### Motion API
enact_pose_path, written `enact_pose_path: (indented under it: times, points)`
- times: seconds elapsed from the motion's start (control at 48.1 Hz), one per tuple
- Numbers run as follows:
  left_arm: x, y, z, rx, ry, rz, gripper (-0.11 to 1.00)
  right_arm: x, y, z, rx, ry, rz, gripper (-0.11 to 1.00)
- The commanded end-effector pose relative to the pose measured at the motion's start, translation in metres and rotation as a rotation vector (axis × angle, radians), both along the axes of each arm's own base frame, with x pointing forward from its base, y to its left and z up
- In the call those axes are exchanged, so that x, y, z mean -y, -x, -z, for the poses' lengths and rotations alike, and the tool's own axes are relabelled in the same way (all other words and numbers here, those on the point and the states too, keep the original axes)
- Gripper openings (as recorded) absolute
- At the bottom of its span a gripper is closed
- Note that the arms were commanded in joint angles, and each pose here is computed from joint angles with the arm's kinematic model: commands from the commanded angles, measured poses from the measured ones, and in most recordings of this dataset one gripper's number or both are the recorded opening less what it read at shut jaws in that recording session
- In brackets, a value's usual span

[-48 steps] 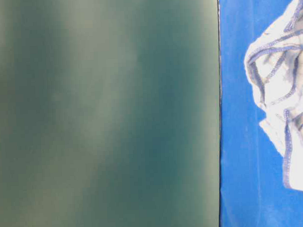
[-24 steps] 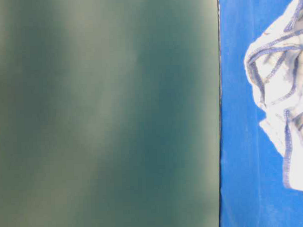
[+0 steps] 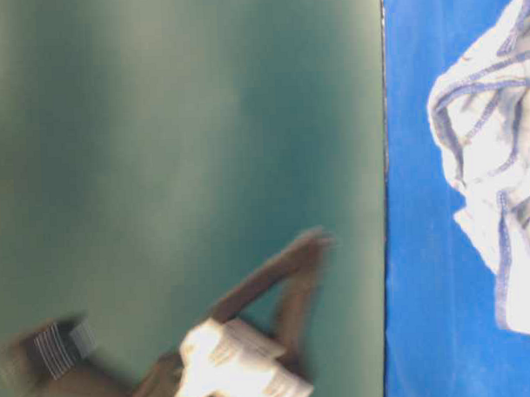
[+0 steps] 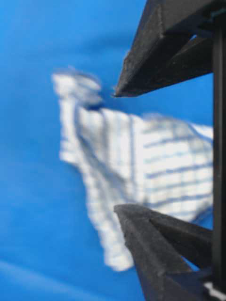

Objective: Hand over the towel.
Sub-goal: 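Reach the left gripper to the striped towel and pinch its corner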

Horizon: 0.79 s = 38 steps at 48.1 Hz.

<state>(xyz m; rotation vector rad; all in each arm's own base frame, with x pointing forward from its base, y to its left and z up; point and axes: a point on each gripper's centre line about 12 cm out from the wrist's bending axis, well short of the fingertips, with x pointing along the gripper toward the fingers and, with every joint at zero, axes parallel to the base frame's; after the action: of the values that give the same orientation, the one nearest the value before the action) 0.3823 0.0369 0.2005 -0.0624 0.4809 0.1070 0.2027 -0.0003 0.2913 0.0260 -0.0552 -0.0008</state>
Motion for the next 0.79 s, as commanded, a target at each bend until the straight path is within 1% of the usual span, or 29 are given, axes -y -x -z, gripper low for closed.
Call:
enact_pose_path:
  times: [0.0, 0.104, 0.229, 0.353, 0.437, 0.582, 0.603, 0.665, 0.769]
  points:
    - [-0.006, -0.016, 0.016, -0.058, 0.009, -0.013, 0.94, 0.0, -0.004, -0.005, 0.003, -0.005, 0.001, 0.0]
    - [-0.006, -0.026, 0.046, -0.145, 0.018, -0.01, 0.94, 0.0, -0.005, -0.002, -0.009, -0.005, 0.001, 0.0]
    - [-0.006, -0.027, 0.075, -0.216, 0.025, -0.01, 0.94, 0.0, -0.007, 0.001, -0.023, -0.002, 0.0, 0.0]
    - [-0.006, -0.028, 0.096, -0.267, 0.03, -0.01, 0.94, 0.0, -0.008, 0.003, -0.031, 0.0, 0.002, 0.0]
    - [-0.006, -0.026, 0.103, -0.287, 0.032, -0.01, 0.94, 0.0, -0.009, 0.004, -0.035, 0.001, 0.001, 0.0]
    - [-0.006, -0.026, 0.103, -0.307, 0.026, -0.003, 0.92, 0.0, -0.009, 0.007, -0.046, 0.001, 0.001, 0.0]
    - [-0.006, -0.026, 0.103, -0.313, 0.026, -0.002, 0.9, 0.0, -0.009, 0.006, -0.044, 0.001, 0.001, 0.0]
    - [-0.006, -0.027, 0.099, -0.326, 0.026, 0.0, 0.79, 0.0, -0.009, 0.006, -0.044, 0.001, 0.0, 0.0]
    - [-0.005, -0.027, 0.088, -0.311, 0.02, 0.006, 0.52, 0.0, -0.009, 0.006, -0.044, 0.001, 0.0, 0.0]
